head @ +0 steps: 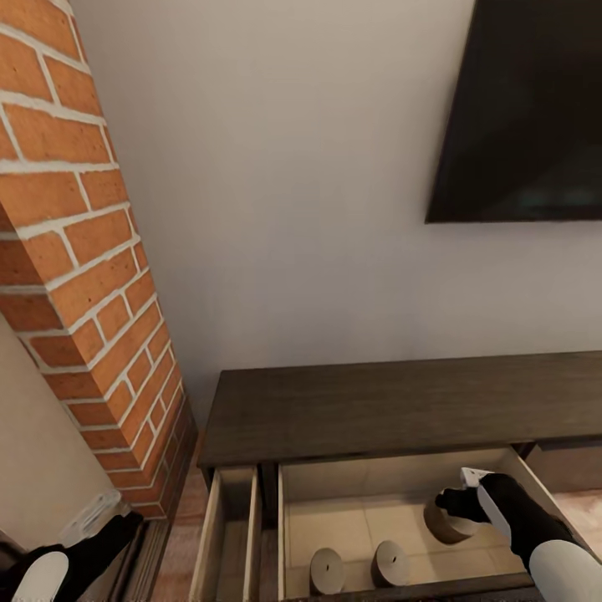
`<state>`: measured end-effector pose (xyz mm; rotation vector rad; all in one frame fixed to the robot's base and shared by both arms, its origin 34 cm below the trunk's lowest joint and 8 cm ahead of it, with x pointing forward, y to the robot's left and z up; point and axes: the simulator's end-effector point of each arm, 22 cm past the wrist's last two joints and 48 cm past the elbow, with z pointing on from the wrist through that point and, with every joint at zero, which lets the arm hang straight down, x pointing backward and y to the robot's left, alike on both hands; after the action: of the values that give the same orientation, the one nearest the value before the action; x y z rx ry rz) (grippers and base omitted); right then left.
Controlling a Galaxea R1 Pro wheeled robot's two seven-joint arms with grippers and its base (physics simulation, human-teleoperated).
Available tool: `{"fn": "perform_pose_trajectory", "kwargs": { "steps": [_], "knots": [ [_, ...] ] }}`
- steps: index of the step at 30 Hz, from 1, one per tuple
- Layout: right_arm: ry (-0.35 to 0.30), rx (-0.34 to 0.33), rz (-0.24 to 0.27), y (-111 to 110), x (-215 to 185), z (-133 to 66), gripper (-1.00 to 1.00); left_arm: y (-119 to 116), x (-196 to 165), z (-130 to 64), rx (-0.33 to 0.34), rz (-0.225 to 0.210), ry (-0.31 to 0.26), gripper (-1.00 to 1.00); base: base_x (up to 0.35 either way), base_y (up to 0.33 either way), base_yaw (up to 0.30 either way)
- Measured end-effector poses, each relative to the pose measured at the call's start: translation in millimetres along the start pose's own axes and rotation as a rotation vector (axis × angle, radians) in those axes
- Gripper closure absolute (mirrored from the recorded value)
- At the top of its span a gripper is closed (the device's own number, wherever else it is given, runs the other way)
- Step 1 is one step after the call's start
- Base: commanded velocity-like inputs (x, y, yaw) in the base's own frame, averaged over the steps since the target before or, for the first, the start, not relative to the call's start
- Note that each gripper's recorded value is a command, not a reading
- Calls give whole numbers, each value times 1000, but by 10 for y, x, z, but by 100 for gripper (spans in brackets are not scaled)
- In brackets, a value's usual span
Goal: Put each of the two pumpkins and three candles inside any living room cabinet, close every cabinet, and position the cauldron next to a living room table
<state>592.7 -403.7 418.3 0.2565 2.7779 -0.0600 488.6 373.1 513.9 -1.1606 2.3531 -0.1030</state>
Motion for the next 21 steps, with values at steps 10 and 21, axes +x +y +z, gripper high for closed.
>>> {"fn": "perform_pose_trajectory", "kwargs": {
  "steps": [10, 21],
  "knots": [
    [44, 0, 33, 41, -83, 180, 100, 77, 177, 189, 2, 5, 15, -100, 0, 0, 0],
    [24, 22, 12, -12, 10, 396, 100, 28, 462, 364, 85, 9, 81, -100, 0, 0, 0]
  ]
}}
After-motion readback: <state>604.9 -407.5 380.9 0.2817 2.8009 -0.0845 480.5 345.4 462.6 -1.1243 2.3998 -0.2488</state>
